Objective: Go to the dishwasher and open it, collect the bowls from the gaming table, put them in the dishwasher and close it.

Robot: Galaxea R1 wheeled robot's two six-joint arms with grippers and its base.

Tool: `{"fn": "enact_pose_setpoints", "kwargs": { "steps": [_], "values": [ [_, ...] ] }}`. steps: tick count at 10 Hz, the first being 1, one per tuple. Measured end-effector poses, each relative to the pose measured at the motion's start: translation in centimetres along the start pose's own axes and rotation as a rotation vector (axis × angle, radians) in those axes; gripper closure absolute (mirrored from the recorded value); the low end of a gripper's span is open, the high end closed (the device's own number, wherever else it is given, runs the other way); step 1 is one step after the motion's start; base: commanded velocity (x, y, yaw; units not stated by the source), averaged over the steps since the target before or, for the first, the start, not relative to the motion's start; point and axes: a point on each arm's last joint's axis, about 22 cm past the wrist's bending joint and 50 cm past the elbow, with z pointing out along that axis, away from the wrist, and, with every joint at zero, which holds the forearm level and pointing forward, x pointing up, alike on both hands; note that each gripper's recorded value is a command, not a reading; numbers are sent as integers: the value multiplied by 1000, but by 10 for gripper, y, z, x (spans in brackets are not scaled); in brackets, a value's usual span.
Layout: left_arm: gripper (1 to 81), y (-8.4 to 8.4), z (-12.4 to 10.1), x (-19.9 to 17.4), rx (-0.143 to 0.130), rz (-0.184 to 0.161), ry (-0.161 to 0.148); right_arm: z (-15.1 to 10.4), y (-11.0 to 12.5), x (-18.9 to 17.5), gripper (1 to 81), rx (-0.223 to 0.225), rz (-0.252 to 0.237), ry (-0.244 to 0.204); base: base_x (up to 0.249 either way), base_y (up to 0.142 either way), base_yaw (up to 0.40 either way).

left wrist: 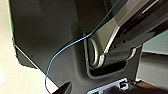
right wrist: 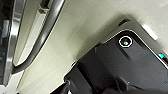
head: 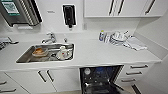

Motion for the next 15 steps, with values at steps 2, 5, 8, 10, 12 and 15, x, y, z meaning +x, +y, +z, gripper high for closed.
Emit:
{"fn": "enact_pose_setpoints", "kwargs": {
  "steps": [2,5,8,10,12,15],
  "values": [
    [10,-11,9,16,8,11,18,4,-12,40,10,31,144,66,0,0,0],
    [10,-19,28,43,7,25,49,0,7,102,10,31,337,176,0,0,0],
    [10,-26,38,59,12,34,64,8,1,131,10,58,446,212,0,0,0],
    [10,-26,39,54,15,32,53,-1,-23,153,10,103,485,231,0,0,0],
    [10,-28,38,53,18,32,51,-12,-52,155,10,152,530,181,0,0,0],
    [10,-30,37,46,21,29,43,-38,-153,187,10,296,511,167,0,0,0]
  ]
}}
